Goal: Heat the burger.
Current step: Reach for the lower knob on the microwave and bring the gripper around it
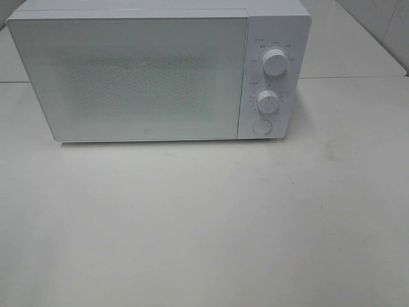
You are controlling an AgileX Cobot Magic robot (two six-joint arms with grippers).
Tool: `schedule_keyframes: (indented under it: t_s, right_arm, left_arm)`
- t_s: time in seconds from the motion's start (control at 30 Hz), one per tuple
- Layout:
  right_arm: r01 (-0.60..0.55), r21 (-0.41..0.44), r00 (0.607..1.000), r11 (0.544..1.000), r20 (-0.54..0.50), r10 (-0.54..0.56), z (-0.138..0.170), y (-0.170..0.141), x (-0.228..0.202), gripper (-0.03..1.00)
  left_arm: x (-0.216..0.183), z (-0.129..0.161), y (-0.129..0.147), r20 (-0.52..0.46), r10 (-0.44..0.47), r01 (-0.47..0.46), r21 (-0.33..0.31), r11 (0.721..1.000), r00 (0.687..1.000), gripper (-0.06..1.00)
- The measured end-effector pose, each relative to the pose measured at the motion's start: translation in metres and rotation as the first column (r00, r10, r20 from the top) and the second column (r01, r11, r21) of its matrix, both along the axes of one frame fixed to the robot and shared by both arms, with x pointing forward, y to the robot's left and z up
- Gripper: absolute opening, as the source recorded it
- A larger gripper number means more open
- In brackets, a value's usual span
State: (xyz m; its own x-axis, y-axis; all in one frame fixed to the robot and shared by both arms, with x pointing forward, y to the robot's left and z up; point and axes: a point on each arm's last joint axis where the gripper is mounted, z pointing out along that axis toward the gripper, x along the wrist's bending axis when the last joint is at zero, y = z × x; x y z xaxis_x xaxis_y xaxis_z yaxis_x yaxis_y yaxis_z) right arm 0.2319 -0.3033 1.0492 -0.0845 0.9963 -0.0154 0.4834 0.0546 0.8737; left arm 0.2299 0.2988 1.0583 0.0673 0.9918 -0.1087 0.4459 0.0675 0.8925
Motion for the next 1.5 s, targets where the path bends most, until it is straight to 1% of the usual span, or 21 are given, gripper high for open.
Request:
schedule_keyframes:
  t_s: [0.17,0.3,0.37,0.4,0.47,0.53,0.57,0.67,1.07,1.17,1.2,1.23,1.27,1.3,1.37,1.4,1.47,1.5]
  right_arm:
    - [0.005,0.009,1.000,1.000,0.000,-0.005,0.000,0.000,0.000,0.64]
    - [0.012,0.030,0.999,0.999,0.041,-0.013,0.005,0.000,0.000,0.64]
    - [0.019,0.070,0.993,0.997,0.117,-0.027,0.013,0.001,0.002,0.63]
    - [0.019,0.070,0.993,0.997,0.117,-0.027,0.013,0.001,0.002,0.63]
    - [0.018,0.094,0.984,0.995,0.173,-0.034,0.018,0.001,0.004,0.63]
    - [0.018,0.099,0.982,0.995,0.185,-0.036,0.018,0.001,0.005,0.63]
    - [0.015,0.104,0.978,0.995,0.204,-0.036,0.017,0.002,0.008,0.63]
    - [0.014,0.105,0.977,0.994,0.210,-0.036,0.016,0.002,0.010,0.63]
    - [-0.004,0.127,0.951,0.992,0.306,-0.036,0.001,0.005,0.029,0.63]
    - [-0.005,0.126,0.952,0.992,0.303,-0.034,-0.004,0.006,0.034,0.63]
    - [-0.001,0.122,0.962,0.993,0.272,-0.032,-0.006,0.007,0.041,0.63]
    - [-0.001,0.122,0.962,0.993,0.272,-0.032,-0.006,0.007,0.041,0.63]
    - [0.003,0.117,0.972,0.993,0.233,-0.030,-0.008,0.008,0.050,0.63]
    - [0.003,0.117,0.972,0.993,0.233,-0.030,-0.008,0.008,0.050,0.63]
    - [0.009,0.108,0.985,0.994,0.169,-0.027,-0.011,0.010,0.064,0.63]
    - [0.009,0.108,0.985,0.994,0.169,-0.027,-0.011,0.010,0.064,0.63]
    - [0.014,0.098,0.994,0.995,0.102,-0.024,-0.015,0.012,0.081,0.63]
    - [0.014,0.098,0.994,0.995,0.102,-0.024,-0.015,0.012,0.081,0.63]
  left_arm:
    - [0.000,0.000,0.000,0.001,-0.003,0.003,-0.004,1.000,1.000,0.99]
    - [0.000,0.000,0.000,0.001,-0.003,0.003,-0.004,1.000,1.000,0.99]
    - [0.000,0.000,0.000,0.001,-0.003,0.003,-0.004,1.000,1.000,0.99]
    - [0.000,0.000,0.000,0.001,-0.003,0.003,-0.004,1.000,1.000,0.99]
    - [0.000,0.000,0.000,0.001,-0.003,0.003,-0.004,1.000,1.000,0.99]
    - [0.000,0.000,0.000,0.001,-0.003,0.003,-0.004,1.000,1.000,0.99]
    - [0.000,0.000,0.000,0.001,-0.003,0.003,-0.005,1.000,1.000,0.99]
    - [0.000,0.000,0.000,0.001,-0.003,0.003,-0.005,1.000,1.000,0.99]
    - [0.000,0.000,0.000,0.001,-0.003,0.003,-0.005,1.000,1.000,0.99]
    - [0.000,0.000,0.000,0.001,-0.003,0.003,-0.005,1.000,1.000,0.99]
    - [0.000,0.000,0.000,0.001,-0.003,0.003,-0.005,1.000,1.000,0.99]
    - [0.000,0.000,0.000,0.001,-0.003,0.003,-0.005,1.000,1.000,0.99]
    - [0.000,0.000,0.000,0.001,-0.003,0.003,-0.005,1.000,1.000,0.99]
    - [0.000,0.000,0.000,0.001,-0.003,0.003,-0.005,1.000,1.000,0.99]
    - [0.000,0.000,0.000,0.001,-0.003,0.003,-0.005,1.000,1.000,0.99]
    - [0.000,0.000,0.000,0.001,-0.003,0.003,-0.005,1.000,1.000,0.99]
    - [0.000,0.000,0.000,0.001,-0.003,0.003,-0.005,1.000,1.000,0.99]
    - [0.000,0.000,0.000,0.001,-0.003,0.003,-0.005,1.000,1.000,0.99]
